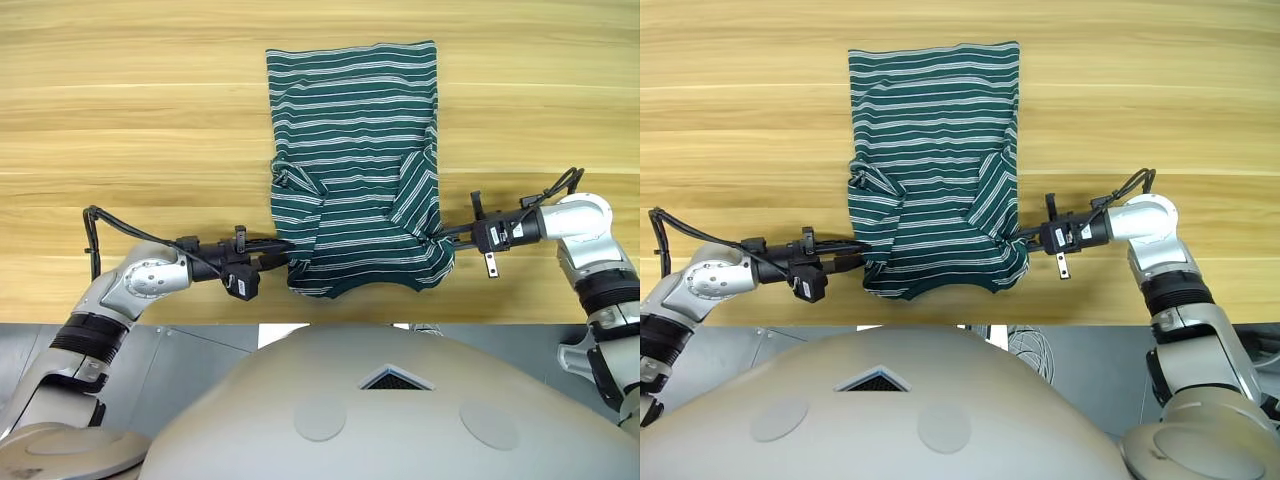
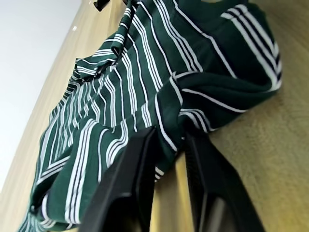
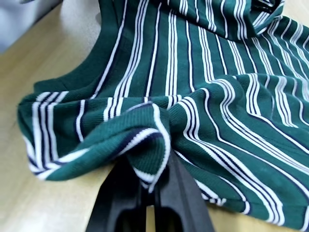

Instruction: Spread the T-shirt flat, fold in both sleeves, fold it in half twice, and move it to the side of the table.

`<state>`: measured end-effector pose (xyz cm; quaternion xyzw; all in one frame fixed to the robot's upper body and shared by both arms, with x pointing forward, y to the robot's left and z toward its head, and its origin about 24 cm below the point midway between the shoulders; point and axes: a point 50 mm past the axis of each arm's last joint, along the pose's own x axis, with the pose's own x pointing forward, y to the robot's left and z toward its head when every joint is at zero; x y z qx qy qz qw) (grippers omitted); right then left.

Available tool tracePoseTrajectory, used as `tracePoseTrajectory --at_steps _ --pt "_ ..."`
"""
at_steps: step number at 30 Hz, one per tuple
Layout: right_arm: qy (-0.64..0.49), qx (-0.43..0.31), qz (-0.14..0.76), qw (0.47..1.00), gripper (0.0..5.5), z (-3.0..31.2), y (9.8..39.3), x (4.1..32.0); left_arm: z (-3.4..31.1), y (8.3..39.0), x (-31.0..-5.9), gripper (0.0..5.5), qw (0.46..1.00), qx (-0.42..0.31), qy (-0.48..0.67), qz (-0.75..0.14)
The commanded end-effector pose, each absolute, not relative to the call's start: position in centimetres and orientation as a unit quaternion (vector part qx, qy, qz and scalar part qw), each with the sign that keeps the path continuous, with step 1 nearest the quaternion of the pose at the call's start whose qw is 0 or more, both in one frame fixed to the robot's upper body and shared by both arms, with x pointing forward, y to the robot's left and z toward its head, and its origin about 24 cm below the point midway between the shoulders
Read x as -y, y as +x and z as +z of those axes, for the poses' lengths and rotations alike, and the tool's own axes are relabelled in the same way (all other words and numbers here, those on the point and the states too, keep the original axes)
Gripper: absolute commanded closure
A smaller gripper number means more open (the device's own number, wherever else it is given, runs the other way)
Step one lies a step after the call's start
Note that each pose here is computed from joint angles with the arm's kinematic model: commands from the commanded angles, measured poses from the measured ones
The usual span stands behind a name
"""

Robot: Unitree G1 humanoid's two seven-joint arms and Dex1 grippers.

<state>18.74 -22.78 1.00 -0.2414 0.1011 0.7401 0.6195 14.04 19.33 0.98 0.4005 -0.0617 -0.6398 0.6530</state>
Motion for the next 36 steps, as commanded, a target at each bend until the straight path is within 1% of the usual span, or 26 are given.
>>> tracePoseTrajectory --at_steps 1,5,7,11,16,19,22,24,26,28,30,33,36 --pt "-0.239 -0.099 0.745 0.614 5.5 1.1 18.8 22.6 -1.9 12.8 -19.7 5.18 0.627 -0.019 0.399 -0.668" --pt "-0.238 -0.096 0.746 0.614 5.5 1.1 18.8 22.5 -1.9 12.9 -19.8 5.49 0.62 -0.016 0.397 -0.676" --pt "-0.237 -0.095 0.747 0.614 5.5 1.2 18.8 22.5 -1.6 12.9 -20.1 5.5 0.625 -0.013 0.391 -0.676" --pt "-0.221 -0.092 0.753 0.612 5.5 2.2 18.7 23.3 0.6 12.9 -21.2 5.5 0.67 -0.009 0.343 -0.658" --pt "-0.186 -0.069 0.764 0.614 5.5 5.0 18.0 24.2 5.1 12.1 -22.8 5.5 0.731 -0.003 0.273 -0.625" --pt "-0.175 -0.068 0.769 0.611 5.5 5.8 18.0 24.1 6.1 12.0 -22.7 5.5 0.742 0.0 0.25 -0.622" --pt "-0.174 -0.081 0.777 0.6 5.5 5.8 19.2 23.5 6.4 13.0 -21.9 5.5 0.752 0.015 0.216 -0.623" --pt "-0.172 -0.089 0.782 0.592 5.5 5.9 20.1 23.1 6.2 13.8 -21.4 5.5 0.749 0.015 0.195 -0.633" --pt "-0.169 -0.086 0.784 0.592 5.5 6.8 21.5 22.6 6.2 15.2 -20.7 5.5 0.744 0.017 0.171 -0.646" --pt "-0.17 -0.081 0.782 0.594 5.5 7.8 23.1 22.3 7.1 17.2 -20.2 5.5 0.746 0.035 0.144 -0.65" --pt "-0.179 -0.079 0.777 0.598 5.5 9.1 25.1 21.9 8.8 19.8 -20.2 5.5 0.757 0.058 0.092 -0.644" --pt "-0.184 -0.065 0.757 0.624 5.5 11.6 28.8 21.3 10.3 23.4 -20.7 5.5 0.769 0.063 0.02 -0.636" --pt "-0.173 -0.087 0.726 0.66 5.5 12.6 31.7 21.3 10.7 27.1 -21.1 5.5 0.782 0.04 -0.043 -0.62"
